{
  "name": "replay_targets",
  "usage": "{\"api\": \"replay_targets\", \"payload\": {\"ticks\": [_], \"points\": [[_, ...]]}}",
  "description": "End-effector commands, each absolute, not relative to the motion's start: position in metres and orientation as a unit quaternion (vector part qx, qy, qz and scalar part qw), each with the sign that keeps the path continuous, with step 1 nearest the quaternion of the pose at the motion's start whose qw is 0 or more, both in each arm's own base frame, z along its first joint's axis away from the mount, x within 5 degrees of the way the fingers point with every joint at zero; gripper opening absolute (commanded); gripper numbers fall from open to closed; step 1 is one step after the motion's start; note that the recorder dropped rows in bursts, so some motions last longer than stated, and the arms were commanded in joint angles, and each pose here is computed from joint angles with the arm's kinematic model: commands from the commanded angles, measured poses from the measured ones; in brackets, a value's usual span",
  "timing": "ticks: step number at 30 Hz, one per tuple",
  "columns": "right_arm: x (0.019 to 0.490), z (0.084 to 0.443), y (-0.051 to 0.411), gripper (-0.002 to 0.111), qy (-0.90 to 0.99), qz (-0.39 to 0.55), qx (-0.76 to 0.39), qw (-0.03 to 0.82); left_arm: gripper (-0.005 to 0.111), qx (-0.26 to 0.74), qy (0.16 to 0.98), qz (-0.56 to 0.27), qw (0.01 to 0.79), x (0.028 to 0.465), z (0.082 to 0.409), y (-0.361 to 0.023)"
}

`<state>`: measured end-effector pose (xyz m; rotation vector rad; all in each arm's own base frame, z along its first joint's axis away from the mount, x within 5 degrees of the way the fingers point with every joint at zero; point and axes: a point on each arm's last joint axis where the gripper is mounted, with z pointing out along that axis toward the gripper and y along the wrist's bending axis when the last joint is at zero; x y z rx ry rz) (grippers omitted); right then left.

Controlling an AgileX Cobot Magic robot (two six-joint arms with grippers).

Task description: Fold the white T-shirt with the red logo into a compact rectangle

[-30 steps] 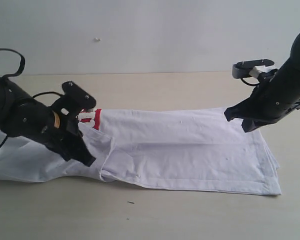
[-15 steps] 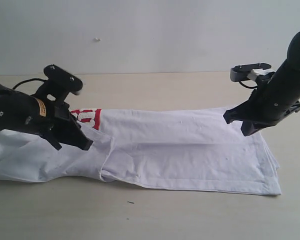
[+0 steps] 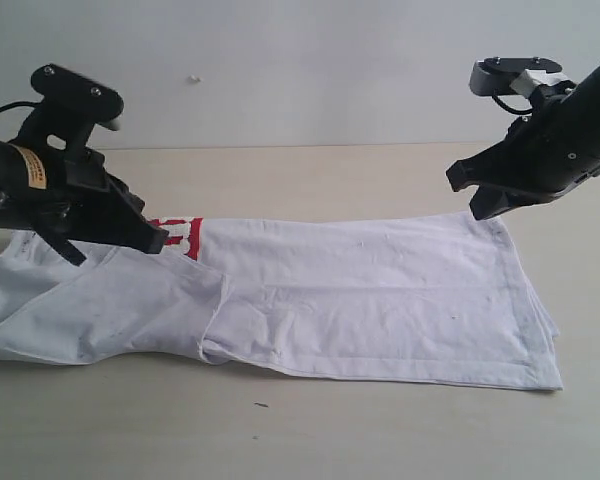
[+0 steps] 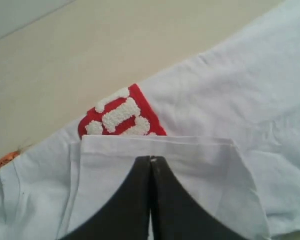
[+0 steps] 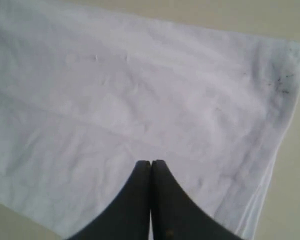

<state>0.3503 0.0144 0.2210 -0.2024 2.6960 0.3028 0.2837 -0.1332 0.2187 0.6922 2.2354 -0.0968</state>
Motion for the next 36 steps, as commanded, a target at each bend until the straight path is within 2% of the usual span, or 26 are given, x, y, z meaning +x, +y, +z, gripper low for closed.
{"api": "replay_targets", "payload": {"ticks": [1,5,7,10,13,17,24,31,36], "points": [[0.348,0.226,0.015,0.0,0.969,0.114,-0.08,0.206,0.0,0.198,0.903,-0.041,0.379,0.276,0.216,-0.105],[0.35,0.227,0.018,0.0,0.965,0.132,-0.075,0.215,0.001,0.035,0.95,-0.015,0.31,0.276,0.204,-0.048],[0.35,0.228,0.02,0.0,0.962,0.143,-0.078,0.22,0.006,-0.015,0.956,-0.015,0.294,0.276,0.202,-0.031],[0.35,0.229,0.023,0.0,0.96,0.155,-0.082,0.219,0.025,-0.058,0.957,-0.014,0.285,0.276,0.201,-0.012],[0.35,0.229,0.023,0.0,0.96,0.155,-0.082,0.219,0.038,-0.088,0.956,-0.009,0.281,0.277,0.199,0.004],[0.351,0.229,0.022,0.0,0.959,0.153,-0.081,0.224,0.041,-0.137,0.955,-0.011,0.263,0.281,0.19,0.021],[0.352,0.229,0.022,0.0,0.958,0.149,-0.08,0.23,0.042,-0.153,0.962,-0.046,0.22,0.31,0.172,0.034],[0.356,0.216,0.021,0.0,0.962,0.15,-0.078,0.215,0.059,-0.157,0.962,-0.081,0.207,0.342,0.15,0.044],[0.358,0.215,0.02,0.0,0.96,0.14,-0.091,0.226,0.06,-0.184,0.962,-0.089,0.183,0.356,0.126,0.057]]}}
